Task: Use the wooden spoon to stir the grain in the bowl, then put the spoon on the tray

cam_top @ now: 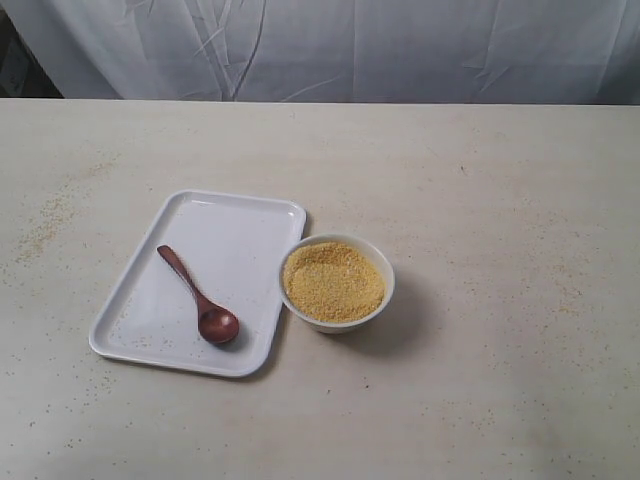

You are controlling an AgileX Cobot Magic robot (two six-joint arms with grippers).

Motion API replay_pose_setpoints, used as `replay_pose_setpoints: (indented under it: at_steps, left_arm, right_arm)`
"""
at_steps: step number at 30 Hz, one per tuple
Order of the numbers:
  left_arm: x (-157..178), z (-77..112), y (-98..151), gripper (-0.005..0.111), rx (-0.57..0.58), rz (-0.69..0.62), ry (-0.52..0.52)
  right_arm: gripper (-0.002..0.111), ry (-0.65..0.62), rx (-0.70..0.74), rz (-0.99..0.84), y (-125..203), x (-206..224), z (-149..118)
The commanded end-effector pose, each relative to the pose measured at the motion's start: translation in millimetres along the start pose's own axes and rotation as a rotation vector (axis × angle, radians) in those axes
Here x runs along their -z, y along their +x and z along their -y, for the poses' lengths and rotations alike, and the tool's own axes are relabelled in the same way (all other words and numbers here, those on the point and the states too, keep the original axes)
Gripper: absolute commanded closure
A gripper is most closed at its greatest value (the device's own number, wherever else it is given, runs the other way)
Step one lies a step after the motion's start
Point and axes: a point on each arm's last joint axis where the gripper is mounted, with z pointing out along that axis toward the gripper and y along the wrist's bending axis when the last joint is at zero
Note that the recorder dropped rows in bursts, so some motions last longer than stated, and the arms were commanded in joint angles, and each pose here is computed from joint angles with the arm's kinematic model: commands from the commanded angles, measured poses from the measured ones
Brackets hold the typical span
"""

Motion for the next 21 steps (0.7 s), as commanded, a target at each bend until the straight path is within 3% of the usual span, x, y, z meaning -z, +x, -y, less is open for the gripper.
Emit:
replay_pose_setpoints:
  at_steps: [1, 4, 8, 12, 16, 21]
  left_arm:
    - [0.1, -0.1, 0.7, 0.107, 0.001, 0.005, -0.001]
    - [0.1, -0.1, 0.7, 0.107, 0.001, 0.005, -0.001]
    - [0.1, -0.1, 0.7, 0.107, 0.001, 0.005, -0.001]
    - [0.1, -0.1, 0.7, 0.107, 0.001, 0.005, -0.001]
    - [0.1, -0.1, 0.7, 0.107, 0.001, 0.005, -0.001]
    - [0.1, -0.1, 0.7, 0.107, 0.001, 0.005, -0.001]
  right_arm:
    - [0.109, 0.027, -0.061, 0.001, 1.6, 0.4, 2.1]
    - [0.109, 0.032, -0.246, 0.004, 1.6, 0.4, 2.6]
    - [0.109, 0.146, -0.055, -0.019, 12.5, -4.2, 14.2]
    - [0.109, 0.162, -0.035, -0.122, 63.6, -23.8, 20.7]
    - [0.109, 0.181, 0.045, -0.167, 94.3, -31.5, 25.8]
    - [0.109, 0.18, 0.087, -0.112, 89.1, -32.2, 25.9]
